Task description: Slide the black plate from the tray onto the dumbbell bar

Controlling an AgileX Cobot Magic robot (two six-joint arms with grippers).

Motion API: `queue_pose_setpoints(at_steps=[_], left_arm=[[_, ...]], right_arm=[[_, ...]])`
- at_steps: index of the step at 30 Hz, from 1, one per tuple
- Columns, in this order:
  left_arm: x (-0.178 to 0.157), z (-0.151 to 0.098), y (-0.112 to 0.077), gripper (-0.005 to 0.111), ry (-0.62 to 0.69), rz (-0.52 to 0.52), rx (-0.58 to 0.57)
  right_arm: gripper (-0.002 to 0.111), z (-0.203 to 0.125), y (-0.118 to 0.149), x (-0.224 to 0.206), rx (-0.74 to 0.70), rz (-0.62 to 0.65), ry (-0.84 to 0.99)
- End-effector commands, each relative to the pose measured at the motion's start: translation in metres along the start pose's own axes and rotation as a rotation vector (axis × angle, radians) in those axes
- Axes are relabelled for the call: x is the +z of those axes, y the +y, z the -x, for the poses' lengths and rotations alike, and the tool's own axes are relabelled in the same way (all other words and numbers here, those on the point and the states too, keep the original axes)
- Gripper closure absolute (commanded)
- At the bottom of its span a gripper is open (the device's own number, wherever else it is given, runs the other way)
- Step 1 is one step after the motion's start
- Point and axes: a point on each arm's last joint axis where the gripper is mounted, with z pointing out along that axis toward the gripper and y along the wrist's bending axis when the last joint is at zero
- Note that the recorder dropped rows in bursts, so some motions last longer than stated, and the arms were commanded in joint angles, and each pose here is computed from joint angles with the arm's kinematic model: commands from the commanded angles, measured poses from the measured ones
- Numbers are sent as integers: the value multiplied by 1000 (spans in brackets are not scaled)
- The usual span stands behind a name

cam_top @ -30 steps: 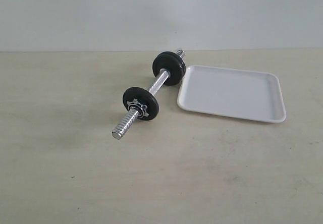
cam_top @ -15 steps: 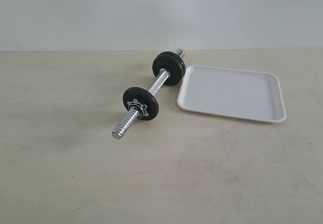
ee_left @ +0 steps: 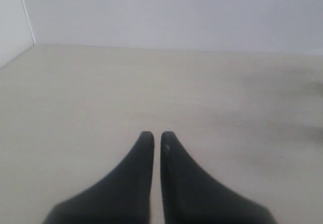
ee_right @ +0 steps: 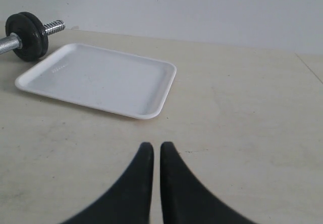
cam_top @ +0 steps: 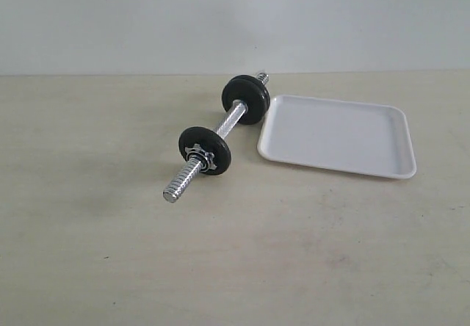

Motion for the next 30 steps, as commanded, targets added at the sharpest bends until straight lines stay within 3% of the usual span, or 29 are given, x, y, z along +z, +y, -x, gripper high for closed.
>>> queue_pose_setpoints(at_steps=[1,8,10,15,22,30], left_arm=[[0,0,0,103,-13,3,7],[0,0,0,103,-13,3,7],[0,0,1,103,-8,14,86],[0,-2,1,103,16,14,94],[0,-3,-6,103,9,-120,124],[0,-3,-6,103,9,-121,122]], right_arm=[[107,1,0,0,-3,-1,-11],[107,1,0,0,-3,-1,-11],[107,1,0,0,-3,-1,-11],[107,1,0,0,-3,-1,-11],[107,1,0,0,-3,-1,-17],[107,2,0,0,-3,-2,-24]])
